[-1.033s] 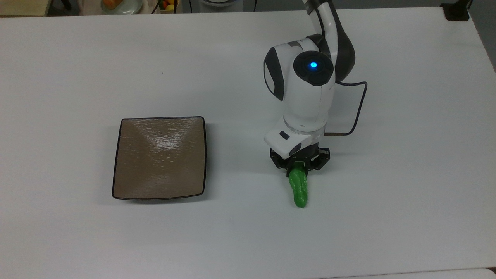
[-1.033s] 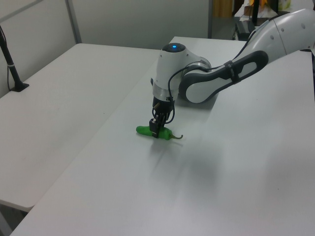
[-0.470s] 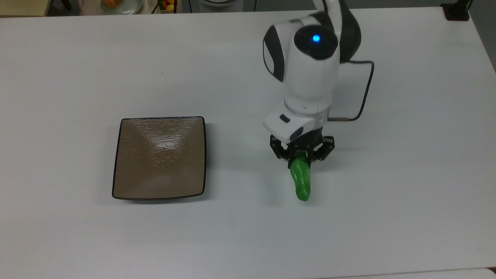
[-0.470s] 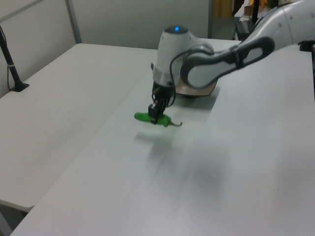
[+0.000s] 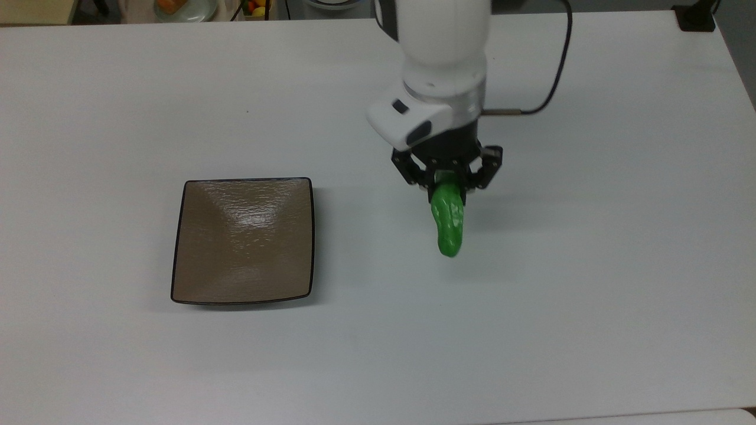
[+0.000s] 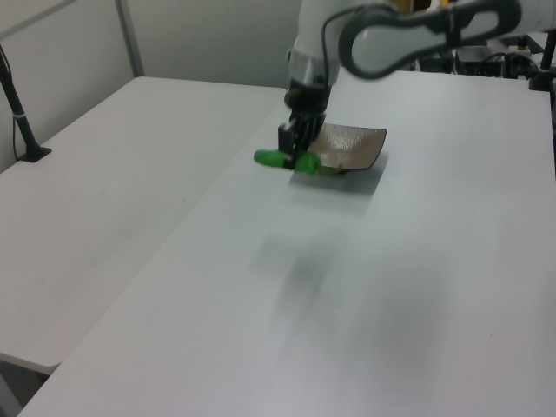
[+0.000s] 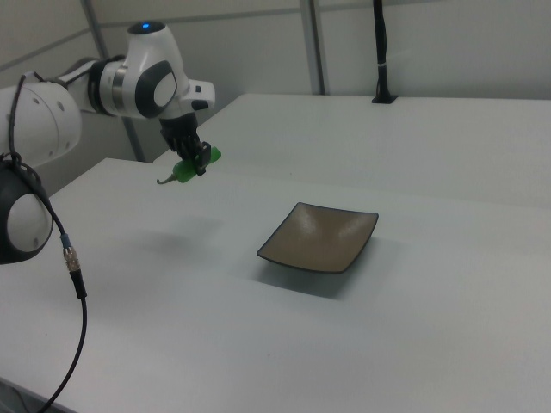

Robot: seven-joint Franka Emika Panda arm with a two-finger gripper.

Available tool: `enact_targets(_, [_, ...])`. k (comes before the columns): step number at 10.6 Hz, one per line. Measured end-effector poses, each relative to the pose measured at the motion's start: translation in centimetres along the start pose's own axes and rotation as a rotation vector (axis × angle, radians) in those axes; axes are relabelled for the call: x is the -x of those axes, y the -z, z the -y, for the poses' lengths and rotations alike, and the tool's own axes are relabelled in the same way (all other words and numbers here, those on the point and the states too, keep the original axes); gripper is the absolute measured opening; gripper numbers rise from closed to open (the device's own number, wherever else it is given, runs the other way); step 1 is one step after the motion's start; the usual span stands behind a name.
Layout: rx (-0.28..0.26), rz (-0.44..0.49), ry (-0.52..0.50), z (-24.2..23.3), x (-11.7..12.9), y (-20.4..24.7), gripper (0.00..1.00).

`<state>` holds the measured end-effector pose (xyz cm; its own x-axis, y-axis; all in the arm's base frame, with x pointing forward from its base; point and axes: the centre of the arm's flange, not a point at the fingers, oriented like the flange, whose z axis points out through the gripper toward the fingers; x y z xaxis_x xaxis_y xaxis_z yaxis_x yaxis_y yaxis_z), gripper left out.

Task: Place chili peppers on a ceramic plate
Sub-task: 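Carry the chili pepper over the brown square plate and lower it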

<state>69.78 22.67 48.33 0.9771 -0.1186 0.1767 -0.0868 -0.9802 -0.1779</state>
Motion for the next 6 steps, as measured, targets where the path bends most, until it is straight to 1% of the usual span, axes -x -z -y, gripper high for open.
enact_targets(2, [-0.046, 0.03, -0.071, -2.9, -0.4, 3.2, 0.41])
enact_targets(3, [-0.078, 0.043, -0.116, -4.8, -0.8, 4.3, 0.41])
enact_targets(4, [-0.124, 0.061, -0.173, -7.2, -1.4, 5.1, 0.41])
enact_targets(5, [-0.159, 0.088, -0.199, -10.2, -2.0, 5.8, 0.41])
enact_targets(6, [-0.173, 0.109, -0.193, -13.3, -2.4, 6.3, 0.41])
